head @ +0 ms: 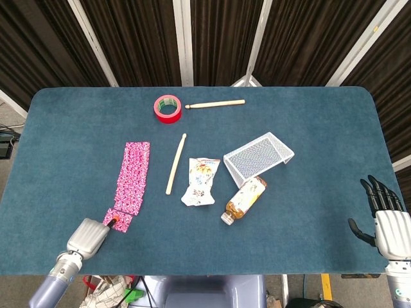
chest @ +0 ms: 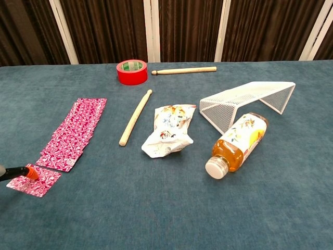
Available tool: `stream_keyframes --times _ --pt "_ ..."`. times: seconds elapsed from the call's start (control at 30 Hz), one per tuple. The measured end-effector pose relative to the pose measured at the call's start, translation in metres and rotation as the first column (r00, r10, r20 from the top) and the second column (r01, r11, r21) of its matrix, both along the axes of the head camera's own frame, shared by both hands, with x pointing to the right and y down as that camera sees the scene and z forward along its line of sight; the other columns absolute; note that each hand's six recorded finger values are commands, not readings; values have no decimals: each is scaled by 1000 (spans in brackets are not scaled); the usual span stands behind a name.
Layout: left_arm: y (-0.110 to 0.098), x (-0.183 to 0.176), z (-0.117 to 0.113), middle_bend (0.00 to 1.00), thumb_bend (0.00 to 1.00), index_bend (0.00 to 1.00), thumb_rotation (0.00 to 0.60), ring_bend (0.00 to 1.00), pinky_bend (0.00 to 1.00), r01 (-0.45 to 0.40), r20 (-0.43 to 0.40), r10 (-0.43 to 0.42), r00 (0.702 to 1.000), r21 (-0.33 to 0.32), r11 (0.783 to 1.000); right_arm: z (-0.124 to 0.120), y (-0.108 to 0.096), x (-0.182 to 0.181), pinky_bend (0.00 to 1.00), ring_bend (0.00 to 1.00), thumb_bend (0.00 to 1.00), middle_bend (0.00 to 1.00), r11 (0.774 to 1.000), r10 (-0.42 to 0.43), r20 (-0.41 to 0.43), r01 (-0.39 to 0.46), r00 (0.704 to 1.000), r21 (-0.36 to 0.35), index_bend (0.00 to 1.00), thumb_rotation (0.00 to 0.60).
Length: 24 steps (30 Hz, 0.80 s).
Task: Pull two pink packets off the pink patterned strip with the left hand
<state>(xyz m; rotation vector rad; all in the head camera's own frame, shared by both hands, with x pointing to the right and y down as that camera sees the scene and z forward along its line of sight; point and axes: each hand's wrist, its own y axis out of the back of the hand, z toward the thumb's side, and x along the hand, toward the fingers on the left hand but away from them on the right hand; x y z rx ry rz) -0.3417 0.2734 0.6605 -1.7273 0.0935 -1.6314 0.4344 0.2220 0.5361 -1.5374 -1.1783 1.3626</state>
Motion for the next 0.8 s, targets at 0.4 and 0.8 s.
stream_keyframes --times 0.4,0.8 --pt "-4 6 -14 845 738 178 600 718 627 2 -56 1 998 50 999 1 0 0 144 88 320 43 1000 0 -3 0 1000 -2 39 600" --pt "-33 0 -35 845 738 148 600 718 627 74 -167 -50 985 138 988 4 1 -3 144 88 321 44 1000 -6 -8 6 1000 -10 39 600"
